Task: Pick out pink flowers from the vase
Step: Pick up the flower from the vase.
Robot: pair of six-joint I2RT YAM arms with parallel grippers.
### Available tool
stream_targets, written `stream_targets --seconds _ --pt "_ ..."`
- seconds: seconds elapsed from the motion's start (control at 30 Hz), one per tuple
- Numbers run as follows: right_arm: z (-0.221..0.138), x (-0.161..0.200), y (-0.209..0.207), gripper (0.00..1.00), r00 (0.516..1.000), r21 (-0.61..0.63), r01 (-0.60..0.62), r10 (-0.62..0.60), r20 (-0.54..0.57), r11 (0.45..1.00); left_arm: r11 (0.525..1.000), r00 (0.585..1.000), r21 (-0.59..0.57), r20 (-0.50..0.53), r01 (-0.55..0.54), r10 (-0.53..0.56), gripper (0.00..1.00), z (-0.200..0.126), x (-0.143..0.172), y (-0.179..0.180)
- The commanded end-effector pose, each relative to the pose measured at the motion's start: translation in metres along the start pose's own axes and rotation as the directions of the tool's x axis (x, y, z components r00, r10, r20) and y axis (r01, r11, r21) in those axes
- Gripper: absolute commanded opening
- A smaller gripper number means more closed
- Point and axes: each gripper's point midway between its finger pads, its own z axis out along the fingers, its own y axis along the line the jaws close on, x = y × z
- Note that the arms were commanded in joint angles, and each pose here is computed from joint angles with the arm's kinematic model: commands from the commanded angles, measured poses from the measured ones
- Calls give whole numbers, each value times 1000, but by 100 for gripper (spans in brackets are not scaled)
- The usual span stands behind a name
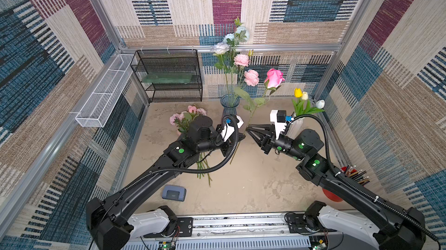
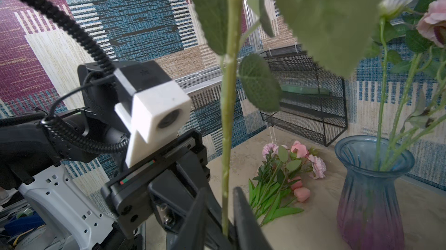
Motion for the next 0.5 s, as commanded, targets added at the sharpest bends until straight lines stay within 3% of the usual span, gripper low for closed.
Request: stream_targets --seconds 0.0,0.13,0.23,0.4,0.47 --pt "-4 -6 2 49 999 16 42 -42 29 999 992 995 -85 48 91 -88 0 -5 2 13" --pt "-14 -6 2 52 996 41 81 -83 38 996 953 972 -192 57 235 -229 0 -16 29 29" --pt "-20 -5 0 54 993 68 108 -111 41 992 870 921 -304 101 388 -376 0 -32 57 53" --pt "-25 -3 -2 54 991 86 126 -129 32 988 671 787 -438 167 598 -593 0 -59 117 89" --pt "-26 -2 -1 54 991 83 128 -131 33 988 575 716 -470 205 670 -667 0 -71 140 103"
